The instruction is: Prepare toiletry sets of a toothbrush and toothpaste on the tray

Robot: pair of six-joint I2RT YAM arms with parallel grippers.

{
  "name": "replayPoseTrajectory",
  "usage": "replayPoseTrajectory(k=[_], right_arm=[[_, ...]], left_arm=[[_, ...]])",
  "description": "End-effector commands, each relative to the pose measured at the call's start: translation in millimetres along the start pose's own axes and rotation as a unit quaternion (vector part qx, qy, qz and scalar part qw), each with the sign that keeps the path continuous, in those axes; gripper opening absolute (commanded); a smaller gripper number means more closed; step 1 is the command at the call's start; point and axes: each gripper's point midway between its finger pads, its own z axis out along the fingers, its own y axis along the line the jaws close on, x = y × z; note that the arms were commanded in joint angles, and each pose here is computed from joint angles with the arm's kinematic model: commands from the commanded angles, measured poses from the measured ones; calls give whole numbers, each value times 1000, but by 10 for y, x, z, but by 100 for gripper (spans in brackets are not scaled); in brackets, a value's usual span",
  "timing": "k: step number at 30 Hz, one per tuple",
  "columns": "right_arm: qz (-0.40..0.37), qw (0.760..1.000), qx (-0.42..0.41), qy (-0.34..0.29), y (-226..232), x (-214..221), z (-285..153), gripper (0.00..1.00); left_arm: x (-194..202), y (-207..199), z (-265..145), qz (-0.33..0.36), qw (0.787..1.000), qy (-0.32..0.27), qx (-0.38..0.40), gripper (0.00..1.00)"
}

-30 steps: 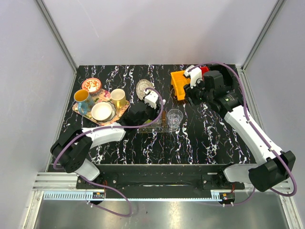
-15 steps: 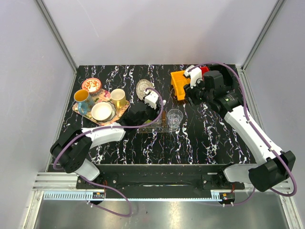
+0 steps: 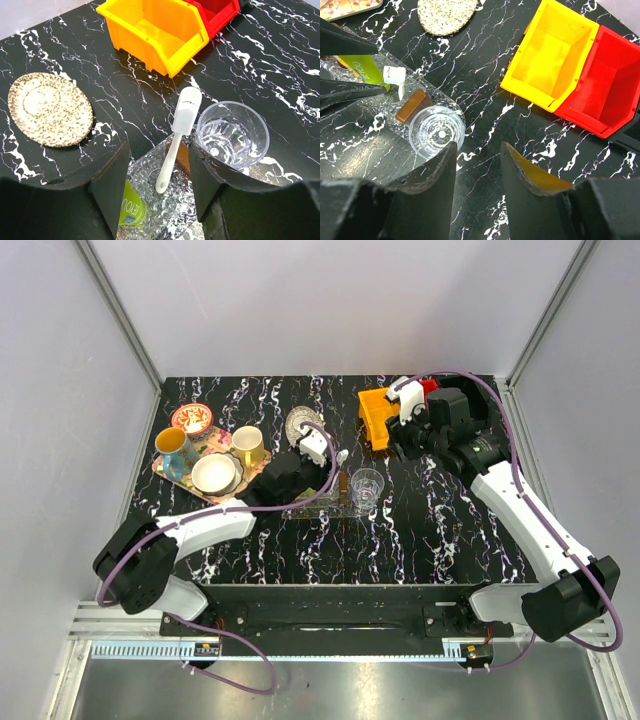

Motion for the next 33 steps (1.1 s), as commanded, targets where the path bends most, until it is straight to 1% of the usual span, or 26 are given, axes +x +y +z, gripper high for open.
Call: replayPoseTrajectory(k=[1, 12, 13, 22, 28, 33], right_arm=[[-6, 1000, 6, -20, -48, -123, -24, 46], [-6, 1000, 3, -18, -42, -120, -9, 46], [-6, 1000, 4, -19, -47, -122, -15, 46], [-7, 1000, 3, -21, -44, -132, -38, 46], [-9, 1000, 3, -18, -43, -136, -37, 46], [-8, 1000, 0, -18, -37, -136, -21, 46]], left_arm=[[-341, -83, -100, 5, 999, -42, 21, 55], [-488, -143, -237, 14, 998, -49, 42, 58], [-495, -132, -240, 25, 998, -50, 41, 58], [-625, -123, -314, 48, 996, -62, 44, 59], [-769, -35, -412, 91, 993, -71, 27, 61], [-768, 62, -504, 125, 990, -58, 18, 63]])
